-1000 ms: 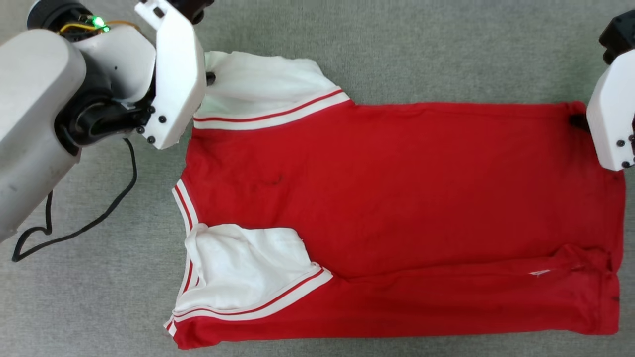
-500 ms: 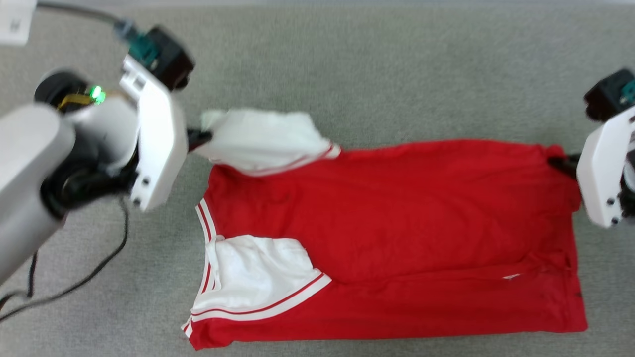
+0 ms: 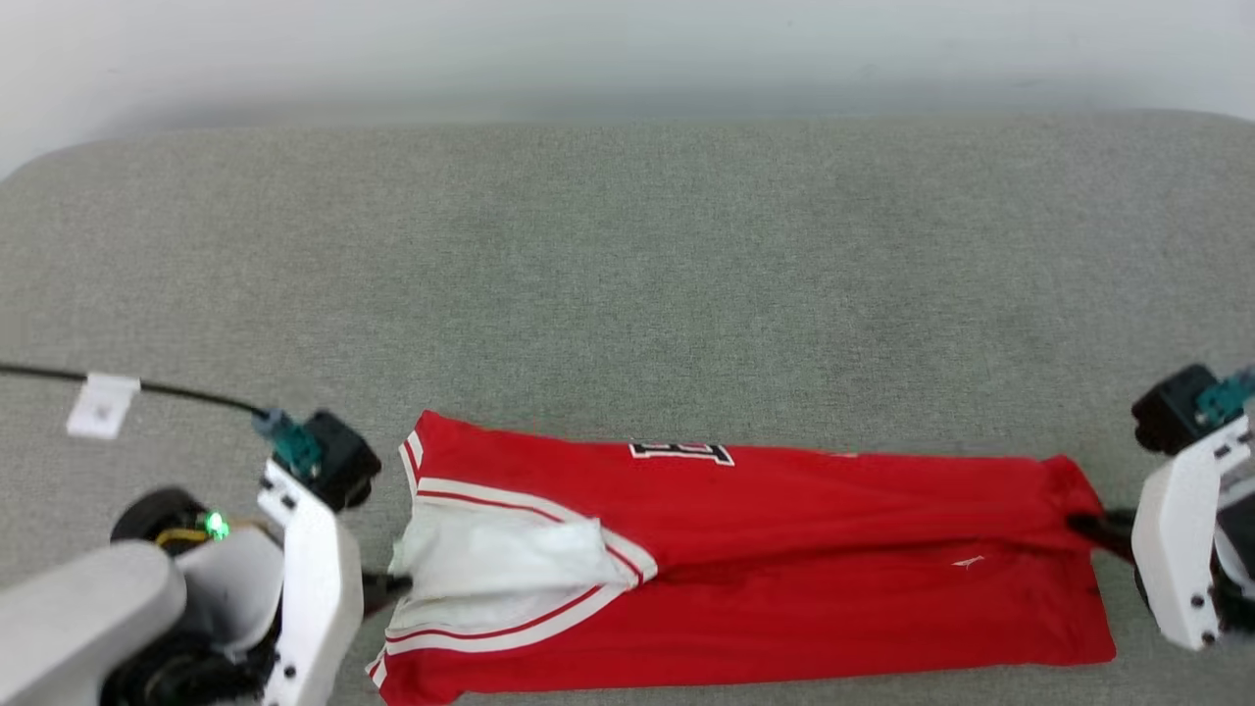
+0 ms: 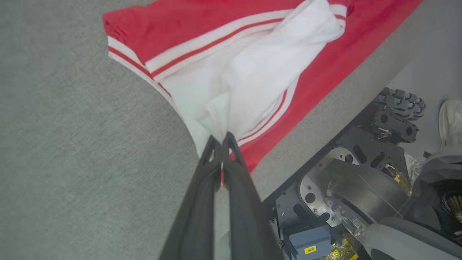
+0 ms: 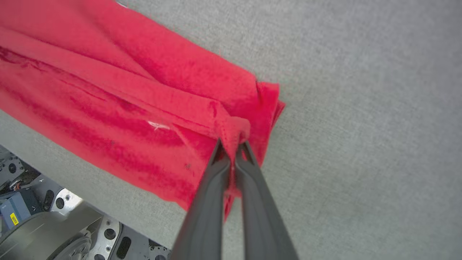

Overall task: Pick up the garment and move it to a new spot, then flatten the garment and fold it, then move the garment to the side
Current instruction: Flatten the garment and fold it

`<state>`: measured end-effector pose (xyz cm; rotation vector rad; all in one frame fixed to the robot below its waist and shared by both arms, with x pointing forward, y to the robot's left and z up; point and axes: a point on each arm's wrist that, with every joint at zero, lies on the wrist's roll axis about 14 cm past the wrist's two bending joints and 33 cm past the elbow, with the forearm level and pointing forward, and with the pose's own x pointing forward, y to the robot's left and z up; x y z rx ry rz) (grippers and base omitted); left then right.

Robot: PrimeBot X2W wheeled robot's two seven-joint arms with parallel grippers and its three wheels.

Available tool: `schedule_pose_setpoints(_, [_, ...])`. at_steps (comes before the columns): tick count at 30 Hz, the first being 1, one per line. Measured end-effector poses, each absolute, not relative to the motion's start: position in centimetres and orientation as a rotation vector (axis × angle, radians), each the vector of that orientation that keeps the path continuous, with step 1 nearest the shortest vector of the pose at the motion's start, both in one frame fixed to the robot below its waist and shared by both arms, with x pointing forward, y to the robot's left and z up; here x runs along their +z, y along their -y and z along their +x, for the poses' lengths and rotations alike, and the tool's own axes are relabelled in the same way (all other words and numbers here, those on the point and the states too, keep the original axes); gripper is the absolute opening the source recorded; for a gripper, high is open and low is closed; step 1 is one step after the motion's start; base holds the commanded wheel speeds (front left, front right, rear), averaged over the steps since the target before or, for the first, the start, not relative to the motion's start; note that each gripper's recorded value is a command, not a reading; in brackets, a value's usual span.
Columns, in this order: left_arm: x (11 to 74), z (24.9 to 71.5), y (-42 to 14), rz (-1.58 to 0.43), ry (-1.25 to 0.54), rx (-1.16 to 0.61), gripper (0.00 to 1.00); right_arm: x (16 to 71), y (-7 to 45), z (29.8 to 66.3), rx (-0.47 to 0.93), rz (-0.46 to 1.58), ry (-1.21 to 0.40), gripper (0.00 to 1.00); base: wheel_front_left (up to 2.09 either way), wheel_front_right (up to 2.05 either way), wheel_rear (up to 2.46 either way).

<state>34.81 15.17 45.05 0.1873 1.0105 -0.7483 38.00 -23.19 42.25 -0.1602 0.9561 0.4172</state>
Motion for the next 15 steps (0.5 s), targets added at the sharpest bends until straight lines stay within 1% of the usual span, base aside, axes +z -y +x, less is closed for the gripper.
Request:
schedule_pose_setpoints(5, [42.1,32.2,-15.1,0.119,-1.100,-0.746,0.00,39.6,23.5,35.6,0.415,-0.148,-1.034,0.00,0.00,0.00,0.00])
schedule_pose_setpoints(8, [40.3,31.6,-15.2,0.103,-1.146,-0.734,0.00,37.9,22.9,34.8,0.421,-0.130,-1.079,0.00,0.00,0.00,0.00])
schedule_pose_setpoints(10, [39.6,31.8,-15.1,0.090,-1.145,-0.727,0.00,37.3,22.7,34.7,0.417,-0.121,-1.089,0.00,0.00,0.00,0.00])
schedule_pose_setpoints(11, [39.4,31.9,-15.1,0.083,-1.142,-0.723,0.24,37.1,22.7,34.8,0.414,-0.119,-1.086,0.31,0.00,0.00,0.00])
schedule_pose_setpoints(12, [39.3,32.0,-15.0,0.086,-1.131,-0.724,0.51,37.2,22.7,35.0,0.411,-0.114,-1.075,1.00,0.00,0.00,0.00])
schedule_pose_setpoints(13, [39.5,32.4,-15.0,0.087,-1.107,-0.721,1.00,37.3,22.7,35.2,0.407,-0.109,-1.061,1.00,0.00,0.00,0.00])
schedule_pose_setpoints(15, [40.1,33.1,-15.0,0.092,-1.054,-0.714,1.00,38.0,22.6,35.9,0.408,-0.118,-1.012,1.00,0.00,0.00,0.00])
